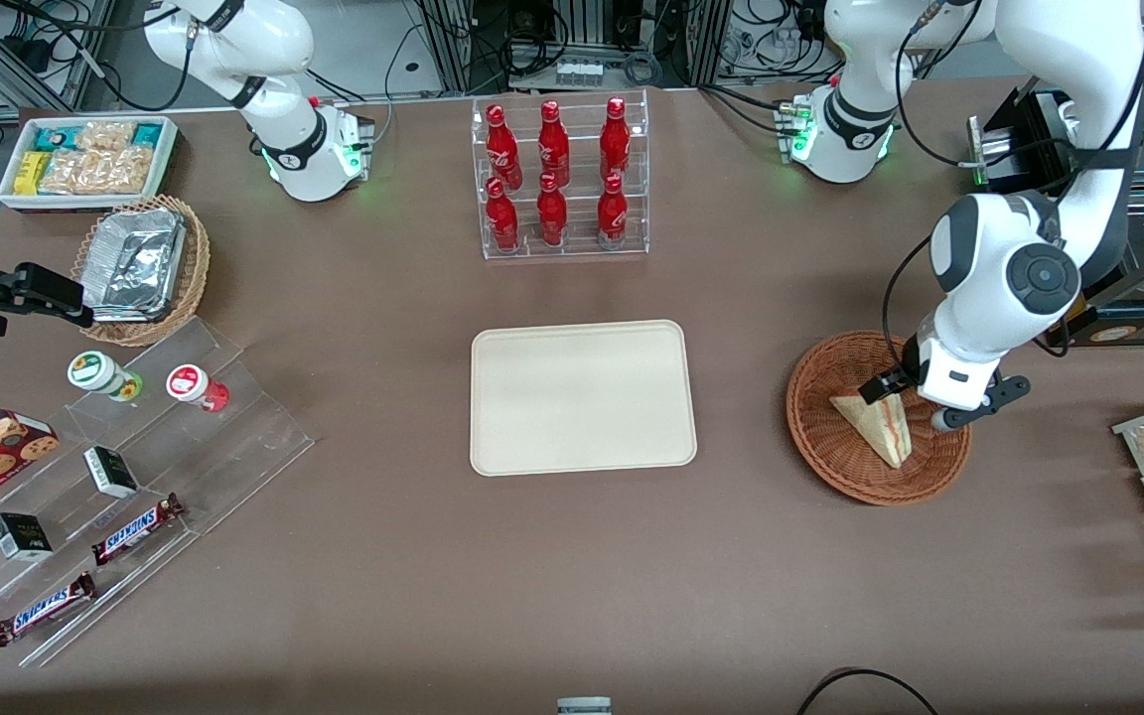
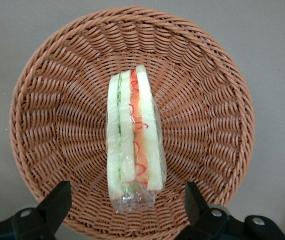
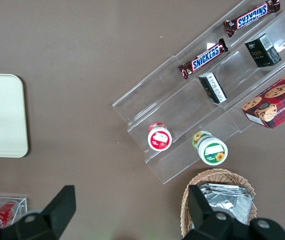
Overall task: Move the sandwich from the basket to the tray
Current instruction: 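Lower the left gripper and close it on the wrapped sandwich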
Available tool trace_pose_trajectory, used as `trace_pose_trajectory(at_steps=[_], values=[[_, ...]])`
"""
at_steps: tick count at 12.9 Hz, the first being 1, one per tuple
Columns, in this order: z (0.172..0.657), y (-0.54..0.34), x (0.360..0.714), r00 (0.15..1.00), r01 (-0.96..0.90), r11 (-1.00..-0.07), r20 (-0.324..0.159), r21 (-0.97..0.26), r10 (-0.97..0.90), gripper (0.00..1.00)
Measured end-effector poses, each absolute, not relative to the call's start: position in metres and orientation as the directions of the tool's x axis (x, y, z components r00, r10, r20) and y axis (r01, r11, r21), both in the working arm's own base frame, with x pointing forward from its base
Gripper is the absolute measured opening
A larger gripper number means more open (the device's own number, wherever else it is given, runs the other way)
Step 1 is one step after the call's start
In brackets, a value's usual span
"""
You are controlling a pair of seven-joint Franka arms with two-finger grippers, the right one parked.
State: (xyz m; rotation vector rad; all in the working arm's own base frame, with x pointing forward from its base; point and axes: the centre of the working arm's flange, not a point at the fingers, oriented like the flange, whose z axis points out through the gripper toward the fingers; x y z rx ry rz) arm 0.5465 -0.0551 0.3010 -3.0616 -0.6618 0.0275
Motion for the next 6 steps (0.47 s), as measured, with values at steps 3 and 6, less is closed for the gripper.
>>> trace_pose_trajectory(at_steps=[3,6], values=[[0.282,-0.054,0.550,0.910,0.416,-0.910,-0.008,-0.006,0.416,1.00],[0.258,-0.052,0.549,0.907,0.420,-0.907,-0.010,-0.003,0.421,1.00]])
